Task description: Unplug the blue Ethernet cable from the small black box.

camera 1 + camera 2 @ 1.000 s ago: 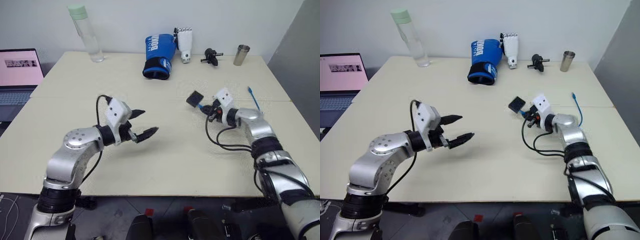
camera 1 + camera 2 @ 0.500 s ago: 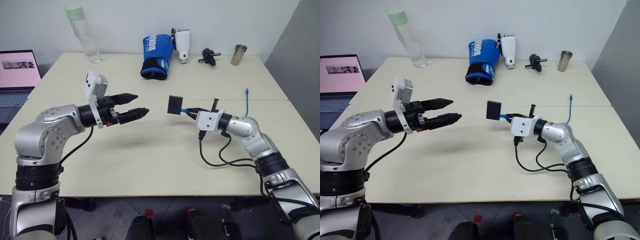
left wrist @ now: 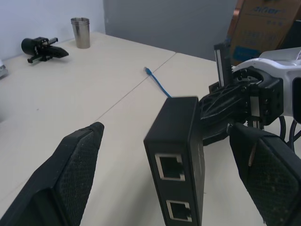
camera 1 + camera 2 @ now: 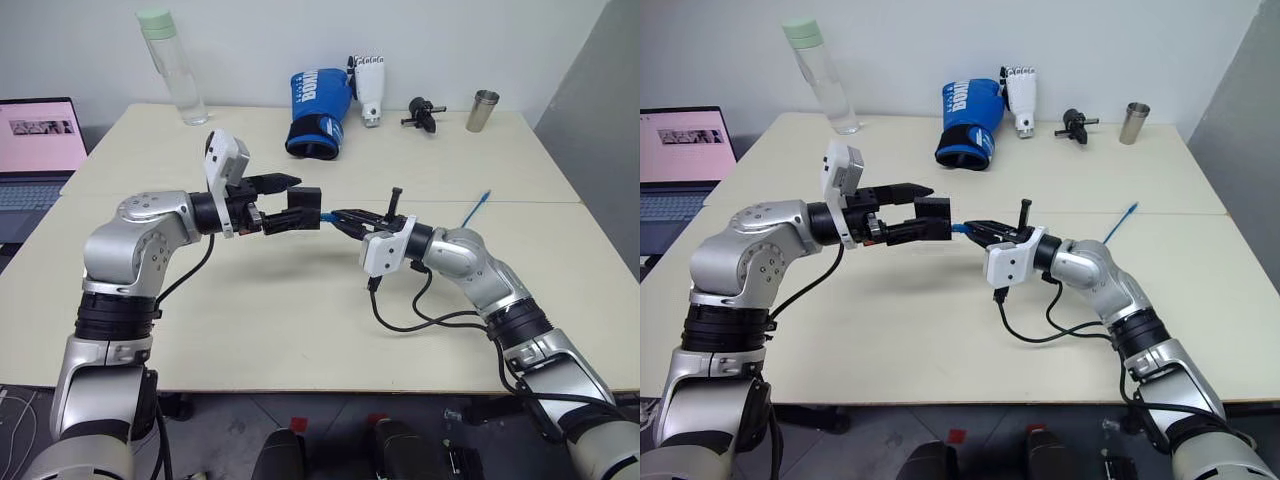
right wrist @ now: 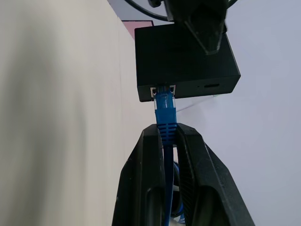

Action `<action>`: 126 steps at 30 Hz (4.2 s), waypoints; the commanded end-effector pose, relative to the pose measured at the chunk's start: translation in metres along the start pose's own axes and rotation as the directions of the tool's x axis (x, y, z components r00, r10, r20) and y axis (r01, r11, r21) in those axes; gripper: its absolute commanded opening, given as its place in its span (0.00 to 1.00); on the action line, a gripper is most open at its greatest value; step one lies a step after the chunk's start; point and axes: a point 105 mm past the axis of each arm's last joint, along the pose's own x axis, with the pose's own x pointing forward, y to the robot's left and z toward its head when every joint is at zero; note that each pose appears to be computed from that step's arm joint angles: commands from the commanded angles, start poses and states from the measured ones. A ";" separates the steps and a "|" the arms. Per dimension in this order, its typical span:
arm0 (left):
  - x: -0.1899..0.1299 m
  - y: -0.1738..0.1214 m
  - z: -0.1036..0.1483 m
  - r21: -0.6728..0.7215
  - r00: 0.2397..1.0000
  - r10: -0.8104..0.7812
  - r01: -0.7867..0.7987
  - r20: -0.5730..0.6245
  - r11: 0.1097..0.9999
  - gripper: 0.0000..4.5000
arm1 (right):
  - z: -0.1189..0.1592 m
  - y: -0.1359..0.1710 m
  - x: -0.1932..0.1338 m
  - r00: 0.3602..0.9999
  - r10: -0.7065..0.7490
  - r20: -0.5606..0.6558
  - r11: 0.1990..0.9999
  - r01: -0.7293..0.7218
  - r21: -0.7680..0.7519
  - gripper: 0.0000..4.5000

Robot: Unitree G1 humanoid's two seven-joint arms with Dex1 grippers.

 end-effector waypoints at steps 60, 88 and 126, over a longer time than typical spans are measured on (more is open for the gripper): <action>-0.014 -0.008 0.033 -0.239 0.959 -0.256 0.278 0.121 0.930 0.18 | 0.018 -0.062 -0.023 0.915 0.216 0.342 0.102 -0.369 0.924 0.99; -0.013 -0.016 0.032 -0.227 0.953 -0.282 0.301 0.114 0.926 0.18 | 0.021 -0.054 -0.004 0.890 0.216 0.401 0.056 -0.422 0.905 0.60; -0.028 -0.016 0.029 -0.207 0.966 -0.245 0.257 0.079 0.944 0.18 | -0.007 -0.042 -0.062 0.891 0.329 0.312 0.009 -0.334 0.943 0.01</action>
